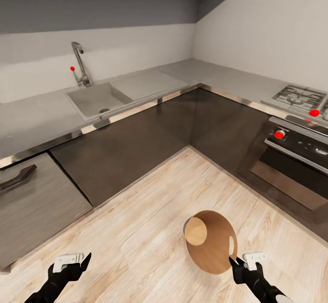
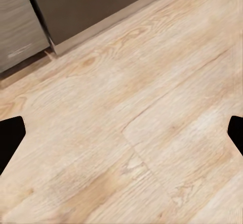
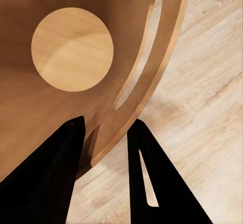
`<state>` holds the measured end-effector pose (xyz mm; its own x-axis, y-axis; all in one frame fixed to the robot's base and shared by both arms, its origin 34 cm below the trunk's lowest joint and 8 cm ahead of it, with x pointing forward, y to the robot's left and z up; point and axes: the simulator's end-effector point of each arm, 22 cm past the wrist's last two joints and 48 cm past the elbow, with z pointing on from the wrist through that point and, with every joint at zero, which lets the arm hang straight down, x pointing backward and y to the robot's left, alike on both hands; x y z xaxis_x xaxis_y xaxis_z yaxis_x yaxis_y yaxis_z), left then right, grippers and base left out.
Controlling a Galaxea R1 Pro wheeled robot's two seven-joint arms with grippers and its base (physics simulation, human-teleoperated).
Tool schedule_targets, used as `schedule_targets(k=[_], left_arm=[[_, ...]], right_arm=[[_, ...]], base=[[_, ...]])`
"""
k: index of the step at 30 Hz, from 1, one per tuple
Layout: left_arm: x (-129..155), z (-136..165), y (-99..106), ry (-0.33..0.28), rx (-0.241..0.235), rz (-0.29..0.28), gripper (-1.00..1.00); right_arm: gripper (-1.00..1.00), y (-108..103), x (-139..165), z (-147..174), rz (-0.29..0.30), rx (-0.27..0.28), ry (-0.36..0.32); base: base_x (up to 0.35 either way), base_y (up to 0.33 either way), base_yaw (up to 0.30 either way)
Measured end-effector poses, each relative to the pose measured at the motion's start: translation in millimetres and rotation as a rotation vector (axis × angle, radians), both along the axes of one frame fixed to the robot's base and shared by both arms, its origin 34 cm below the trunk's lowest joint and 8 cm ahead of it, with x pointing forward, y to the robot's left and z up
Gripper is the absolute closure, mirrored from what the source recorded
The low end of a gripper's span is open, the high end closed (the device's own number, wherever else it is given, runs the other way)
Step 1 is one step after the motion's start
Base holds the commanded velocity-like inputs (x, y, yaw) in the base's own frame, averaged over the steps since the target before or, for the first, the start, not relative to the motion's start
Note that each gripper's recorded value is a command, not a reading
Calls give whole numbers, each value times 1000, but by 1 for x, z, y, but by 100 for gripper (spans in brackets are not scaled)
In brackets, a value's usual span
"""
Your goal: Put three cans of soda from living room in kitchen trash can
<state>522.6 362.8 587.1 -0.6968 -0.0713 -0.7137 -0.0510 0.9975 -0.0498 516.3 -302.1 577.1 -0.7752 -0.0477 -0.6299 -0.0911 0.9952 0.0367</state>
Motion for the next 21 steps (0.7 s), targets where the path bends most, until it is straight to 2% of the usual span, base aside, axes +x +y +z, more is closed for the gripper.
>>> schedule_targets(k=[8,14,21], left_arm=[[2,3,0,-7,0,0,-100],[3,5,0,-14,0,0,-100],[5,8,-1,-21,-1,-1,-100]], right_arm=[[100,0,2,2,-3,-8,-7],[100,1,3,4,-2,-8,-12],[100,1,3,5,-1,-8,-15]], base=[[-48,0,201],[-260,56,202],[-290,158,202]])
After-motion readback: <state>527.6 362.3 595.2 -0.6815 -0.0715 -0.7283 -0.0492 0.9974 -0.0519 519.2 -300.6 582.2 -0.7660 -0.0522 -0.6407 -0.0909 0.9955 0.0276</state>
